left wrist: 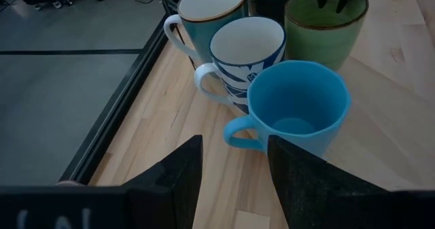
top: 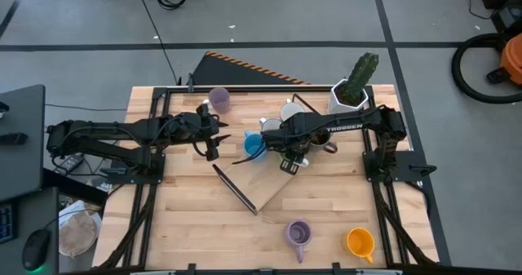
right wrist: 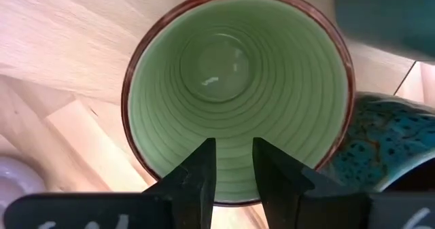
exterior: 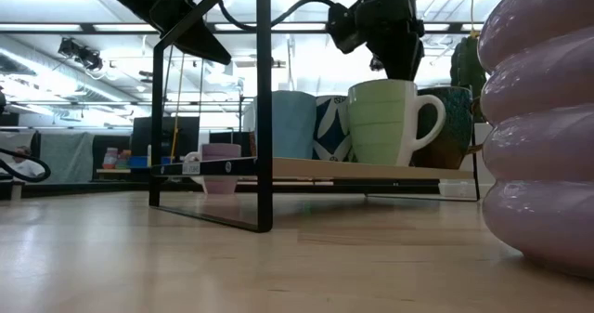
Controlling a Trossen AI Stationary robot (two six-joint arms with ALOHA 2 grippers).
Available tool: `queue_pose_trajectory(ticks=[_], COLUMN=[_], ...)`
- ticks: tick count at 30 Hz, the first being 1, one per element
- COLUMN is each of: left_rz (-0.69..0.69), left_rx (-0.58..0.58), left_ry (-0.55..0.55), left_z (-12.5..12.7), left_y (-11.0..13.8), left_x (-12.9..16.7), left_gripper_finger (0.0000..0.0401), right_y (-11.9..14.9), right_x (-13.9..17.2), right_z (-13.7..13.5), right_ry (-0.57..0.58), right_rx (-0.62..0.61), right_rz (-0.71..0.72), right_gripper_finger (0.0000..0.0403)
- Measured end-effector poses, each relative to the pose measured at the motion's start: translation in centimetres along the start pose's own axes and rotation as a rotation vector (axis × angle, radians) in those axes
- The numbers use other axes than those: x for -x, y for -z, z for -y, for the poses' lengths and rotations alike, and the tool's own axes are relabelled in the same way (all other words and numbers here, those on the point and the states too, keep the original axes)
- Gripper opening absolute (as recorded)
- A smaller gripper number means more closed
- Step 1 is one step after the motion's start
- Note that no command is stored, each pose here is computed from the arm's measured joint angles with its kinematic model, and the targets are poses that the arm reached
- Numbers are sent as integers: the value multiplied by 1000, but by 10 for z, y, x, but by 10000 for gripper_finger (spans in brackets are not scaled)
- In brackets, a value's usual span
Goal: Place coffee mugs
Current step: Put the light green mug on the shelf, then put the yellow mug on the shelf
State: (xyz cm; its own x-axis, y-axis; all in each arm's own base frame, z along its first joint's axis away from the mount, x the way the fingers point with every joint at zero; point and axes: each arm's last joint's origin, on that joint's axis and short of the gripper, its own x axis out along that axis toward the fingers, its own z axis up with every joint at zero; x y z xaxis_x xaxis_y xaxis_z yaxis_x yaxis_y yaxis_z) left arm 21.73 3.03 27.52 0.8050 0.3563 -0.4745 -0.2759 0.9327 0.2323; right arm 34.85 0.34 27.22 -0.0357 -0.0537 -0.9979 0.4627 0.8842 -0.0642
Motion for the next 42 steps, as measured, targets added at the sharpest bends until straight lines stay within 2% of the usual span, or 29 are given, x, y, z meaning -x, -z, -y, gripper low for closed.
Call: queue_pose_trajectory(ticks=[12,16,20,26,30,35,42], left_rz=[-66,-74,-92,-116,-117,-110,-93], left_rx=[18,18,25,35,43,37,20], left_ry=[-52,-46,-31,-14,0,24,62], left_z=[-11,-10,-6,-2,2,8,18], left_y=[7,8,9,11,11,11,9], left_x=[-13,-13,-12,-11,-10,-9,-6], left_gripper_finger=[172,172,172,172,172,172,172], right_y=[0,16,38,71,96,136,191], right_x=[33,48,55,57,58,56,38], right_z=[-2,-19,-42,-76,-97,-119,-144], right_ry=[48,38,-14,-121,-180,-150,-63], right_rx=[42,117,118,36,-68,-172,-311], right_rz=[122,170,181,77,-23,-137,-185], right_gripper_finger=[103,103,103,103,103,104,129])
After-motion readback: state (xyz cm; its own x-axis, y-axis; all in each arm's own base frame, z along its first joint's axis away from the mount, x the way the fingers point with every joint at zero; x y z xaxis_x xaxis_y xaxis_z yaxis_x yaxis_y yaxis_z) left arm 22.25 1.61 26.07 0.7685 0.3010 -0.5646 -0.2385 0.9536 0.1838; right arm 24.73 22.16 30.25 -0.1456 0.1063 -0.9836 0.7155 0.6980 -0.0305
